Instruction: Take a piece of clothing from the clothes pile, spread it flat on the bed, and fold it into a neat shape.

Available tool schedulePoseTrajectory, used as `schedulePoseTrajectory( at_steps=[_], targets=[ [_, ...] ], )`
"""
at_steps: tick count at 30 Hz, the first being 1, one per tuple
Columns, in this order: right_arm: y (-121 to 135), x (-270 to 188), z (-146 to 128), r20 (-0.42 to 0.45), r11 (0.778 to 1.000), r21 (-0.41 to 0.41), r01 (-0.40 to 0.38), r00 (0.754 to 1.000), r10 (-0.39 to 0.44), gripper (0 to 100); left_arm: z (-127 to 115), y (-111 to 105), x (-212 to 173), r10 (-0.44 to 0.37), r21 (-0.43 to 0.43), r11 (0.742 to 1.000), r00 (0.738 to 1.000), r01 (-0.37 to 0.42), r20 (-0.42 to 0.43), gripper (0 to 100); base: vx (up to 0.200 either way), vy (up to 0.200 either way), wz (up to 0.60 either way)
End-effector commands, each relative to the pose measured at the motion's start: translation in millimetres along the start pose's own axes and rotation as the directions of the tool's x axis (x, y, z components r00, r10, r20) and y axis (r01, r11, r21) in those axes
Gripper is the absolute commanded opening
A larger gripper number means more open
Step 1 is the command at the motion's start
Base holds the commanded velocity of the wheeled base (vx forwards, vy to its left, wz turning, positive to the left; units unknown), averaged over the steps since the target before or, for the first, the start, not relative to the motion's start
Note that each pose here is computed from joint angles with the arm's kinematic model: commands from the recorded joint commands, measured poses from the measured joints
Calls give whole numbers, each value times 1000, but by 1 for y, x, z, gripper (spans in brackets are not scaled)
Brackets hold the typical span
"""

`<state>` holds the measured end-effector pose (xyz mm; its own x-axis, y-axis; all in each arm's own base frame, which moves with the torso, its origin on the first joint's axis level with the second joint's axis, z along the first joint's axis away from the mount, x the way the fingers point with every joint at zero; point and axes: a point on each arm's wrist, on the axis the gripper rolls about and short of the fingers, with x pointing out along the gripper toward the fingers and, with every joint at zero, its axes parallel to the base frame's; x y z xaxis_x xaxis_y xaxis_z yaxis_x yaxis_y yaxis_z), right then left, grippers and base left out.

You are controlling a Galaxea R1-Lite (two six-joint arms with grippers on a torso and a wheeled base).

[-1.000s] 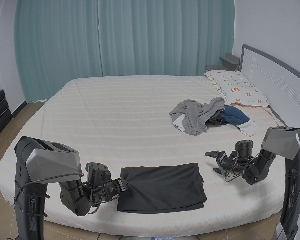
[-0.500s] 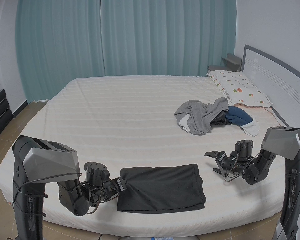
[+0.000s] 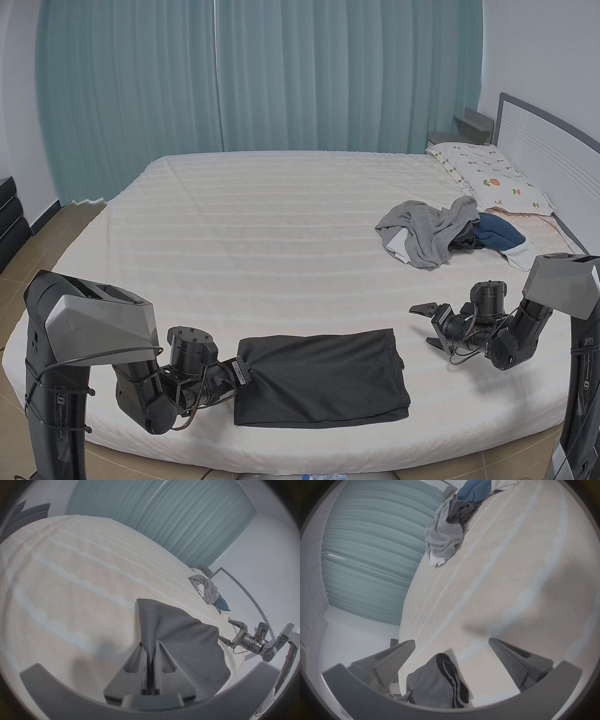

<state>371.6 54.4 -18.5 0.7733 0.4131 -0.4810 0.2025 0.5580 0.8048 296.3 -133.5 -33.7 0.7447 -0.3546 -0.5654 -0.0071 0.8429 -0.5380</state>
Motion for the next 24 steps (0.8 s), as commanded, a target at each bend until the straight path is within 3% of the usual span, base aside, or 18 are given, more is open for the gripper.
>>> schedulePoseTrajectory(
  at_steps=[1,24],
  targets=[
    [0,0,0,-1,1000,0,0,1000,0,100,0,1,-2,3,-1,1000,1000,-3,-2,0,0,200,0],
    [0,-1,-1,-1,1000,0,1,1000,-1,100,4,4,-8,18,-9,1000,1000,-18,3,0,0,200,0]
  ],
)
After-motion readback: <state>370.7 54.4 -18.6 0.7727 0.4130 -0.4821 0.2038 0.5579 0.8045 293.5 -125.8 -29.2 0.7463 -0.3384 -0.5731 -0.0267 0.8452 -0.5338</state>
